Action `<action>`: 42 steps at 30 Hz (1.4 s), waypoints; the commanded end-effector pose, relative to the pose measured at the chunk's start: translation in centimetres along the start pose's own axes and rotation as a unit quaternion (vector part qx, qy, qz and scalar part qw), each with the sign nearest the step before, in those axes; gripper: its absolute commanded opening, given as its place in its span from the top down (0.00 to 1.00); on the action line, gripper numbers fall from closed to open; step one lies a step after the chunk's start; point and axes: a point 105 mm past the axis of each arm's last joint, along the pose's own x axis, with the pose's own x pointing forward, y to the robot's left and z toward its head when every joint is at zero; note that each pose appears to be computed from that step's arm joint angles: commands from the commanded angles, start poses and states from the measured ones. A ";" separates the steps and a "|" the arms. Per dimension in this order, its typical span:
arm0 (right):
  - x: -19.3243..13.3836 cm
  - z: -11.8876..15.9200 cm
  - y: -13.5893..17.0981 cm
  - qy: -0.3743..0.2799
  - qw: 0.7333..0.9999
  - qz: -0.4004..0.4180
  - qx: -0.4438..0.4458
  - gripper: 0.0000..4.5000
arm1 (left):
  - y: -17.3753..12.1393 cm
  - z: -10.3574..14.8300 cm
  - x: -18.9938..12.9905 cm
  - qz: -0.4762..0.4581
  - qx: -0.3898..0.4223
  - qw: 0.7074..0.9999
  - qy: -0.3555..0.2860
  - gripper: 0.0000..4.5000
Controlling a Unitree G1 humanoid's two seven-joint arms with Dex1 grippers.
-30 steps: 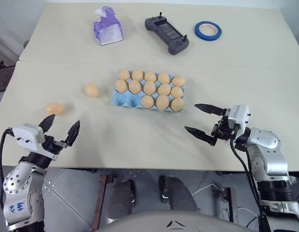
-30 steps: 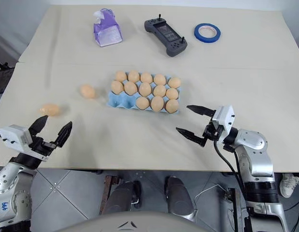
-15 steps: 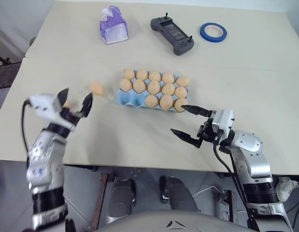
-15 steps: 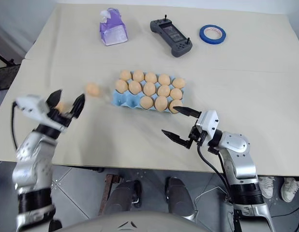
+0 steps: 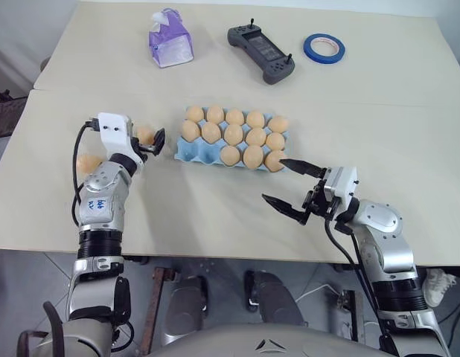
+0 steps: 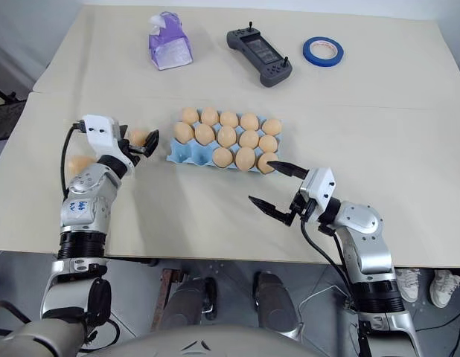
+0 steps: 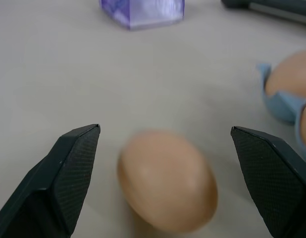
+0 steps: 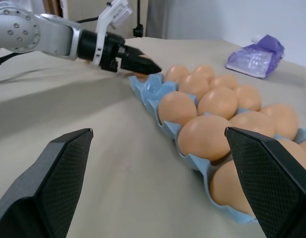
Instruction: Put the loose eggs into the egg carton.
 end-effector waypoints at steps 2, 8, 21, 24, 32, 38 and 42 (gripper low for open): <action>0.2 1.2 -0.4 -0.013 1.000 -0.005 -0.020 0.00 | -0.5 1.0 0.3 -0.013 0.004 1.000 -0.019 0.26; 0.3 1.0 -0.4 -0.011 1.000 -0.006 -0.019 0.00 | -0.5 2.5 -0.3 -0.030 0.005 0.998 -0.060 0.62; 0.3 0.9 -0.8 -0.005 0.999 -0.023 -0.023 0.00 | -12.0 3.8 -2.7 -0.372 0.069 0.921 -0.090 0.62; 0.1 1.1 -0.9 -0.006 0.999 -0.034 -0.027 0.00 | -12.0 2.8 -2.0 -0.368 0.069 0.925 -0.068 0.62; -0.1 1.2 -0.7 -0.008 0.999 -0.046 -0.028 0.00 | -12.2 3.1 -1.4 -0.360 0.073 0.927 -0.072 0.42; -0.1 1.2 -0.6 -0.009 0.999 -0.044 -0.028 0.00 | -11.2 4.0 -2.7 -0.351 0.102 0.927 -0.091 0.01; 0.0 1.3 -0.7 -0.010 0.999 -0.033 -0.028 0.00 | -8.1 3.9 -7.0 -0.367 0.131 0.917 -0.081 0.01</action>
